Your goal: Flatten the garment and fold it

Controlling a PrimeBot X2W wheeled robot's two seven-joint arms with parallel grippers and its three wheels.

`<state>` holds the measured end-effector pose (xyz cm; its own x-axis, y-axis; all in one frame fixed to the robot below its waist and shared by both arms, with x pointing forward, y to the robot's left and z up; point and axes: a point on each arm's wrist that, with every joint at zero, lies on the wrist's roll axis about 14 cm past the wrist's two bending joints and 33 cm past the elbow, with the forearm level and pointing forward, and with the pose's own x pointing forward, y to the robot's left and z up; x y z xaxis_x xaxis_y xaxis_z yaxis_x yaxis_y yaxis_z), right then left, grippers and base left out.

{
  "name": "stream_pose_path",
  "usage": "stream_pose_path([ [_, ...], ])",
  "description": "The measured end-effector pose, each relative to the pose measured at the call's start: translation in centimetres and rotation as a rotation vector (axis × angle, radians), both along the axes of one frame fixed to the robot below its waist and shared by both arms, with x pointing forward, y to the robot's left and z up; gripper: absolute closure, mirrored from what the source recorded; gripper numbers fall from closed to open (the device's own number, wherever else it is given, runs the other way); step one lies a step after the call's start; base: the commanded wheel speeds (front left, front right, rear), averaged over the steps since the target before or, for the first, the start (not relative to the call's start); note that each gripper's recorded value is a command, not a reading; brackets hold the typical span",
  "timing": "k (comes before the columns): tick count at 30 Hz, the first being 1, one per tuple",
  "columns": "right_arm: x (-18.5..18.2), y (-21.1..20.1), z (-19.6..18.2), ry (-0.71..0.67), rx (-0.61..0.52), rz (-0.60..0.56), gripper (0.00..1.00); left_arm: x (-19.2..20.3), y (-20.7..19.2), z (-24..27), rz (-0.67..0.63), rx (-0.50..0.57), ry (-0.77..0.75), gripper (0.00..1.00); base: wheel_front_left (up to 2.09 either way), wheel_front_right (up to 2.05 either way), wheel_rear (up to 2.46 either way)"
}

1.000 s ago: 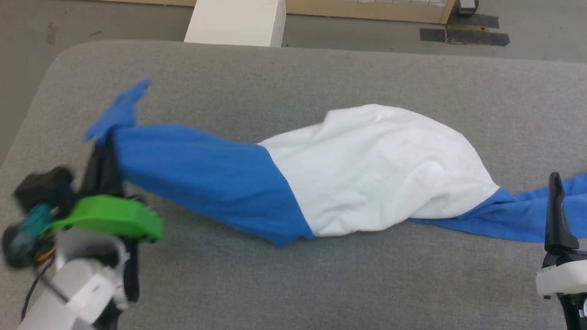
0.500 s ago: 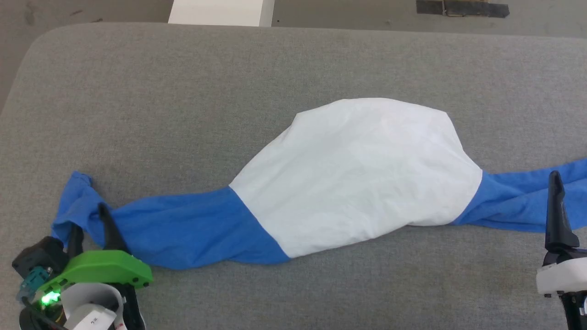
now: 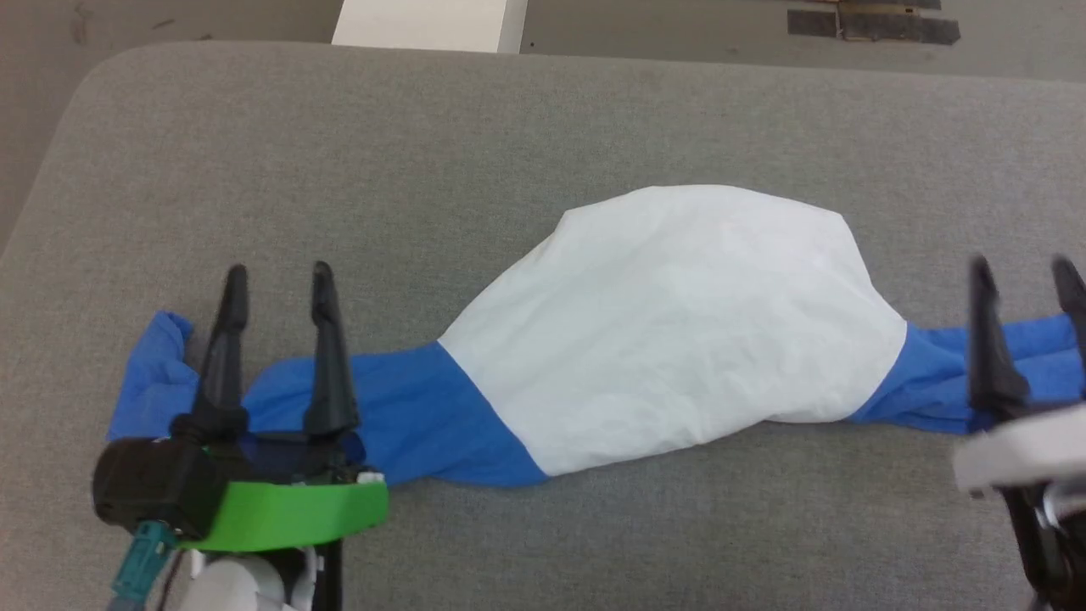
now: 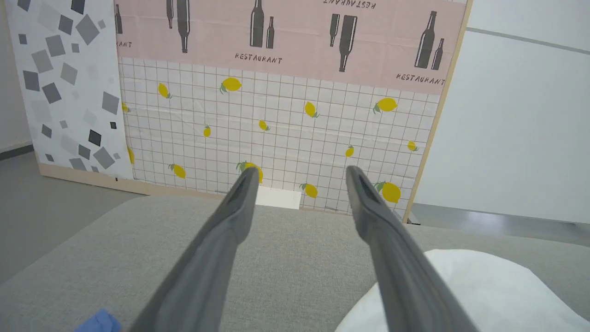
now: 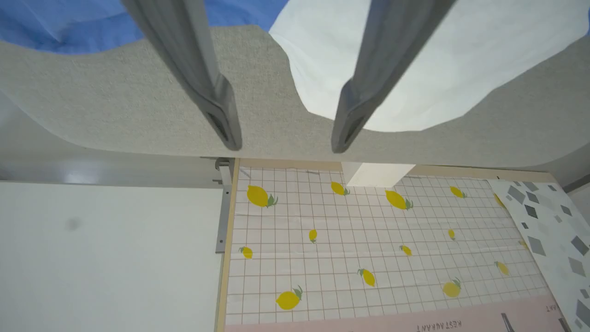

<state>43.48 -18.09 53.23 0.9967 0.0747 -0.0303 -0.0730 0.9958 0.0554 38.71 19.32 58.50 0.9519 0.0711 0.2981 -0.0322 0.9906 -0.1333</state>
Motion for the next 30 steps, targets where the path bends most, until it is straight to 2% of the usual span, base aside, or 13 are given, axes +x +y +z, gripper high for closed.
stream_pose_path([
  [5,4.1,4.6,3.4,-0.018,-0.035,0.161,0.0,0.5,-1.0,-2.2,-0.027,-0.016,0.056,0.0,0.0,0.0,0.0],
  [9,7.1,7.1,3.0,0.098,-0.08,0.279,0.0,0.9,-1.4,-3.8,-0.042,-0.017,0.096,0.0,0.0,0.0,0.0],
  [15,9.9,9.5,-1.5,0.375,-0.189,0.41,0.0,1.5,-1.5,-5.4,-0.053,-0.033,0.138,0.0,0.0,0.0,0.0],
  [22,9.7,11.2,-9.4,0.718,-0.295,0.519,0.0,1.2,-0.8,-7.4,-0.038,-0.037,0.2,0.0,0.0,0.0,0.0],
  [28,9.2,12.5,-14.4,0.844,-0.373,0.588,0.0,0.7,0.1,-8.3,-0.01,-0.03,0.234,0.0,0.0,0.0,0.0],
  [29,9.1,12.8,-15.0,0.856,-0.378,0.599,0.29,0.6,0.3,-8.5,-0.004,-0.028,0.242,0.0,0.0,0.0,0.0],
  [30,9.2,13.1,-15.3,0.859,-0.375,0.606,0.79,0.5,0.5,-8.6,0.003,-0.026,0.248,0.0,0.0,0.0,0.0],
])
